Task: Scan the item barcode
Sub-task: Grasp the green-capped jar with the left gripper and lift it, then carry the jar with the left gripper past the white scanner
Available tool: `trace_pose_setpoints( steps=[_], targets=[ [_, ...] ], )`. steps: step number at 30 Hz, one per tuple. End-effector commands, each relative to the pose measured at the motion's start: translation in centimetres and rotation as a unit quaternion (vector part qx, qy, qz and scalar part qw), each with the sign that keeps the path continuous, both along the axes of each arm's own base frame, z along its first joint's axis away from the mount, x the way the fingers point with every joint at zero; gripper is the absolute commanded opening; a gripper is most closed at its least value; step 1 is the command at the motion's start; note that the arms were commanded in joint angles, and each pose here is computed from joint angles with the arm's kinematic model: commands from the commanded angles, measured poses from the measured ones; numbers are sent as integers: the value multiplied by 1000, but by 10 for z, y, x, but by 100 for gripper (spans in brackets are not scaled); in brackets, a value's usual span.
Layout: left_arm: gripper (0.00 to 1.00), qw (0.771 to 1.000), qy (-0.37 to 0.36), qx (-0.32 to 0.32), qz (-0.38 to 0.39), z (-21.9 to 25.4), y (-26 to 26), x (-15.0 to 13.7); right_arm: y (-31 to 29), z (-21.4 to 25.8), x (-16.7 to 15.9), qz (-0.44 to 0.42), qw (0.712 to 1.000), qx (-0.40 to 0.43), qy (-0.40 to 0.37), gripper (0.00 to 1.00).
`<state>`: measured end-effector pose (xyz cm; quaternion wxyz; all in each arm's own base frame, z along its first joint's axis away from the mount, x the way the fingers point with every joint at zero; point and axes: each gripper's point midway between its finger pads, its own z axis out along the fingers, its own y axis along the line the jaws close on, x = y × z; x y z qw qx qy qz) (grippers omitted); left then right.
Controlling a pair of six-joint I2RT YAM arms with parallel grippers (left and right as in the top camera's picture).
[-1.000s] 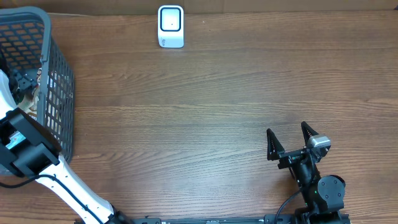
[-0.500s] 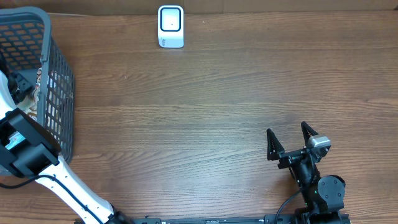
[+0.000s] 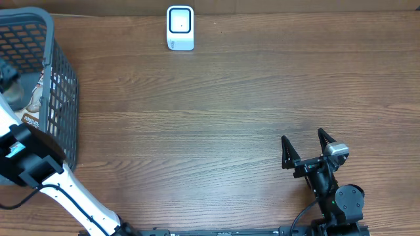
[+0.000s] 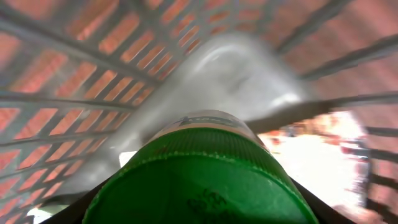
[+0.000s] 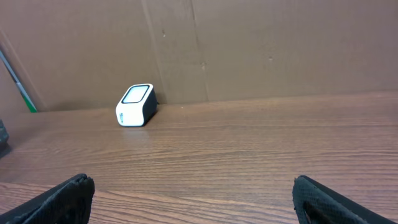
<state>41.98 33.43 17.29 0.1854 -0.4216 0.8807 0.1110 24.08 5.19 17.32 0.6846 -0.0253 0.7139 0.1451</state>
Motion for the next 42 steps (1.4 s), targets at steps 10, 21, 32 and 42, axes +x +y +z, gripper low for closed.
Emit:
trace_pose_setpoints(
  steps=[10, 21, 32, 42],
  targets=[
    [36, 947, -290, 53, -130, 253, -131, -6, -1, -2, 0, -3, 1000, 0, -3, 100],
    [38, 920, -275, -1, -279, 274, -285, -33, -1, -2, 0, -3, 1000, 0, -3, 100],
    [38, 905, -86, -95, -406, 164, -404, -14, -1, -2, 0, -3, 1000, 0, -3, 100],
    [35, 873, 53, -128, -467, 52, -483, 12, -1, -2, 0, -3, 1000, 0, -3, 100]
  ],
)
